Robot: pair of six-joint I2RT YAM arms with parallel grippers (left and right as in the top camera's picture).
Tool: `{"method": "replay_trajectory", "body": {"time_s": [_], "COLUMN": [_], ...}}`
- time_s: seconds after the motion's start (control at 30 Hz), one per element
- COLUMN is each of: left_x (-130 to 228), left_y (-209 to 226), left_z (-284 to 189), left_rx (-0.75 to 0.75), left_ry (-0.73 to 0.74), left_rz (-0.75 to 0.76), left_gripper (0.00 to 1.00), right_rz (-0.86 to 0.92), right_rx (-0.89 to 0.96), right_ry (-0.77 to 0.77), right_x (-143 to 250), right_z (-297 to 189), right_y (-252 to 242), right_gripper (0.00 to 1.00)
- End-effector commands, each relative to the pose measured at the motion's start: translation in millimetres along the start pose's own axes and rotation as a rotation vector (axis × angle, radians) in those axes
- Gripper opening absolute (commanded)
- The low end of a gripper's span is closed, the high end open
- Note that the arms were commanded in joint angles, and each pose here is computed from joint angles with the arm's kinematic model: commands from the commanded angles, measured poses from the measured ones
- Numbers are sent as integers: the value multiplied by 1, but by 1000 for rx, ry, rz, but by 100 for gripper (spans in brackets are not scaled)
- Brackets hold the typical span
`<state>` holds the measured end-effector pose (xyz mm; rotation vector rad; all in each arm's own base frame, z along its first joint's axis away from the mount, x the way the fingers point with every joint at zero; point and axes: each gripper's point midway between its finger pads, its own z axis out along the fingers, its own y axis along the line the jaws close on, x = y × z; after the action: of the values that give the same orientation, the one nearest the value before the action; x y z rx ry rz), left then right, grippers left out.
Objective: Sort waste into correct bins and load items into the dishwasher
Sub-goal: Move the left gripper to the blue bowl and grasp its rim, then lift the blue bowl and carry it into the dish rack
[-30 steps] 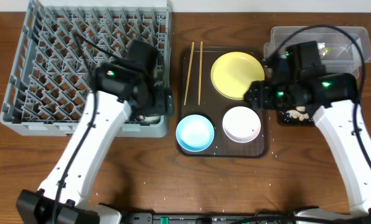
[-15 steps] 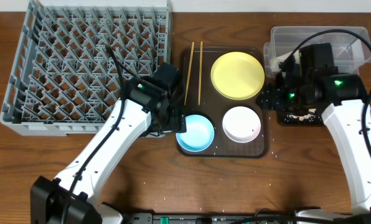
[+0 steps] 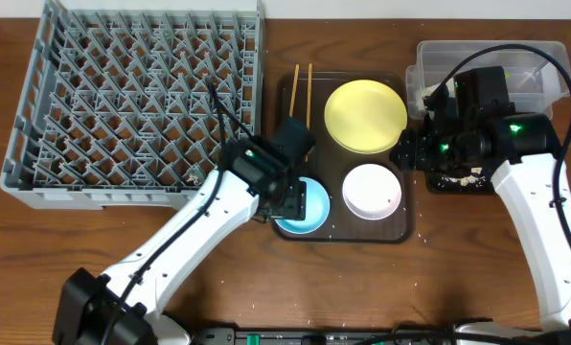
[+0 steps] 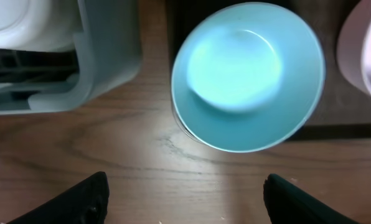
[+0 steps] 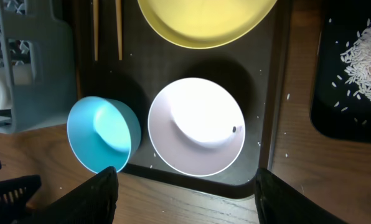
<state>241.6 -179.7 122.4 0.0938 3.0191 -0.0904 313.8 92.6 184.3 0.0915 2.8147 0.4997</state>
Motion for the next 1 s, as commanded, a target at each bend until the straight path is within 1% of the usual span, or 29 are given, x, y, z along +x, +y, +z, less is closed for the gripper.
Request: {"method": "replay_trajectory", "body": {"time_s": [0.0, 0.07, 0.23, 0.3, 0.43, 0.57, 0.77, 0.9, 0.93, 0.97], "left_x": [-5, -8, -14, -16, -18, -17, -18, -19, -19, -20], "left_y": [16, 14, 7, 6, 4, 5, 4, 4, 3, 3], "left_z": [12, 19, 32, 37, 50, 71, 94, 96, 96, 96], "left_rx": [-89, -77, -50, -50, -62, -94, -118, -117, -116, -116], "left_ry": [-37, -54, -76, -76, -59, -20, 9, 9, 7, 7], "left_rz": [-18, -20, -21, -22, -21, -38, -37, -37, -37, -37], "left_gripper": [81, 81, 72, 70, 68, 62, 58, 51, 45, 43], "right_rz": [-18, -17, -17, -18, -18, -18, -18, -18, -18, -19], "right_rx": [-1, 3, 9, 9, 9, 9, 9, 9, 9, 8], "right_ry": [-4, -4, -8, -10, -10, -10, -10, -10, -11, -13], "right_x": [1, 1, 0, -1, -1, -1, -1, -1, -1, -1], "right_z": [-1, -1, -1, -1, -1, -1, -1, -1, -1, -1], "right_y": [3, 2, 1, 1, 1, 1, 1, 1, 1, 1], "right_gripper": [68, 68, 68, 68, 67, 67, 67, 66, 66, 66]}}
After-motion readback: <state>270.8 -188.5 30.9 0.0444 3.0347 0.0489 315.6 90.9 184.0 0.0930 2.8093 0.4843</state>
